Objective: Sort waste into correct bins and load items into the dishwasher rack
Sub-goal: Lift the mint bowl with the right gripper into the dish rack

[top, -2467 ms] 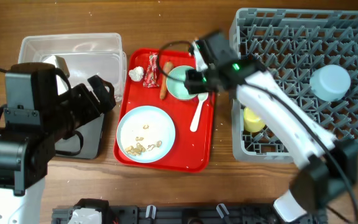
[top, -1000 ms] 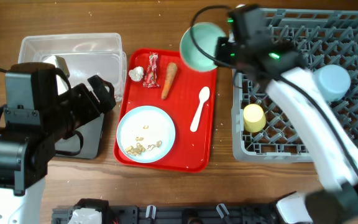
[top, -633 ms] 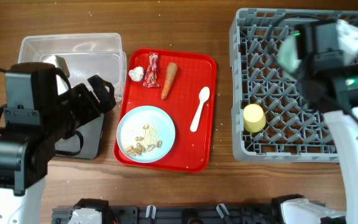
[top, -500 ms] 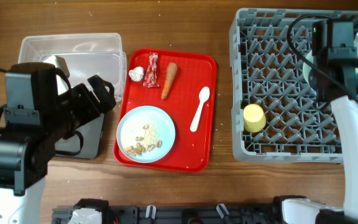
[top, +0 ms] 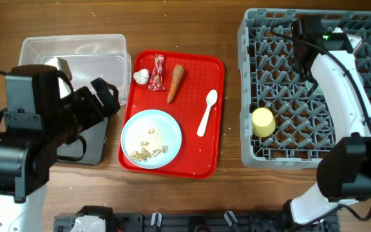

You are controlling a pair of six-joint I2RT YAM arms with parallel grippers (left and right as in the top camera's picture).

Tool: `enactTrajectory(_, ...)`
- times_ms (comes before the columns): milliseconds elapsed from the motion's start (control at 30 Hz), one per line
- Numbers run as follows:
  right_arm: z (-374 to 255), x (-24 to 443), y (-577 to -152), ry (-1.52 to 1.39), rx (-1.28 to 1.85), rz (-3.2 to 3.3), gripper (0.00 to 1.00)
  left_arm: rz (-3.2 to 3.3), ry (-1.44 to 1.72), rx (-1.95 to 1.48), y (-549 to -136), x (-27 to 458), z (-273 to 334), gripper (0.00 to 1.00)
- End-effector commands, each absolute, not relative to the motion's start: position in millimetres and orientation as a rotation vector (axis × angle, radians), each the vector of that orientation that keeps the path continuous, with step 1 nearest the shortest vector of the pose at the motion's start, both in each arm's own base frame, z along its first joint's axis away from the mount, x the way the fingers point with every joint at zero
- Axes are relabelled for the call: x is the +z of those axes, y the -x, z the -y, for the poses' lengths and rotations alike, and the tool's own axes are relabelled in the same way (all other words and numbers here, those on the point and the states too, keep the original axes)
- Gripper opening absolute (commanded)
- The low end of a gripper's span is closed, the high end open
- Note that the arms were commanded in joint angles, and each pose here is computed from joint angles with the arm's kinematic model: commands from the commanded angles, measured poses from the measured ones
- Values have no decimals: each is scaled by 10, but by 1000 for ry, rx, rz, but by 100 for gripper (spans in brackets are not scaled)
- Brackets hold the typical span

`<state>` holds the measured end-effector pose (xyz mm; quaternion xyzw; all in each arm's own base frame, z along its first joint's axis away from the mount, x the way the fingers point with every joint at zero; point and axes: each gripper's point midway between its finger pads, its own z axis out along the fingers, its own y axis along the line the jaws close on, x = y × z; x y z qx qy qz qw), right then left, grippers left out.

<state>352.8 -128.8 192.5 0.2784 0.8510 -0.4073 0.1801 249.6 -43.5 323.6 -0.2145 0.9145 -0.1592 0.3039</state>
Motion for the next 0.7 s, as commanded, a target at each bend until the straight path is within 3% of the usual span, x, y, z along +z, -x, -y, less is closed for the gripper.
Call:
enactTrajectory(0,1360,1941,-3550,-763,-1225,-2370,4,-2412,573,-418,-2506,3259,414,100)
enactTrajectory(433,1397,1695,-3652,-614,-1359,-2447,4,-2412,573,-418,-2506,3259,414,100)
enactTrajectory(667,1464,1867,-3609,-562,-1476,-2394,4,-2412,573,-418,-2506,3259,414,100)
